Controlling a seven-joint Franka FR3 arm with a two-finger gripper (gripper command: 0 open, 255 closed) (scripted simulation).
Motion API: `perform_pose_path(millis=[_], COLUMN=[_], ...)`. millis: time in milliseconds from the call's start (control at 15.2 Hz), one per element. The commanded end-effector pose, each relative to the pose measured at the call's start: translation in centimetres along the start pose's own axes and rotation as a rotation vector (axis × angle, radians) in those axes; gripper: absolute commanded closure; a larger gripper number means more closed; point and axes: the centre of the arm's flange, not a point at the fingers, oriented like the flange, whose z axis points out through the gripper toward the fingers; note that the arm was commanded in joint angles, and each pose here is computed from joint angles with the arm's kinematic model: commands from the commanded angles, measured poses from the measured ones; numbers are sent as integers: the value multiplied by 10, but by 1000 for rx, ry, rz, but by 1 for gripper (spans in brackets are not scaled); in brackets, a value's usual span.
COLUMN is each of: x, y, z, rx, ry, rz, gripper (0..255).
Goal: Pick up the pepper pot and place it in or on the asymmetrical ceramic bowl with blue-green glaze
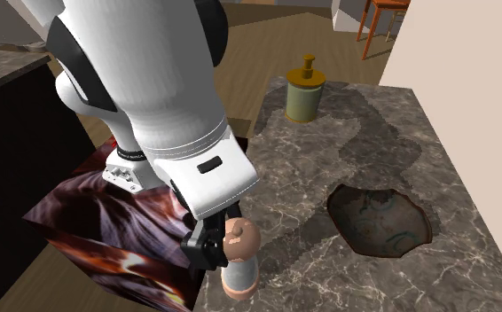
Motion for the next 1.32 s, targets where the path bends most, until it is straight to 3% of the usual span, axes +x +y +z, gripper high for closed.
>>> perform_pose_path(millis=[0, 198, 1254], x=[0, 0, 13], y=[0, 0, 0], z=[0, 0, -83], rx=[0, 0, 0], ry=[-1, -1, -1], rz=[0, 0, 0], gripper=[255, 255, 255])
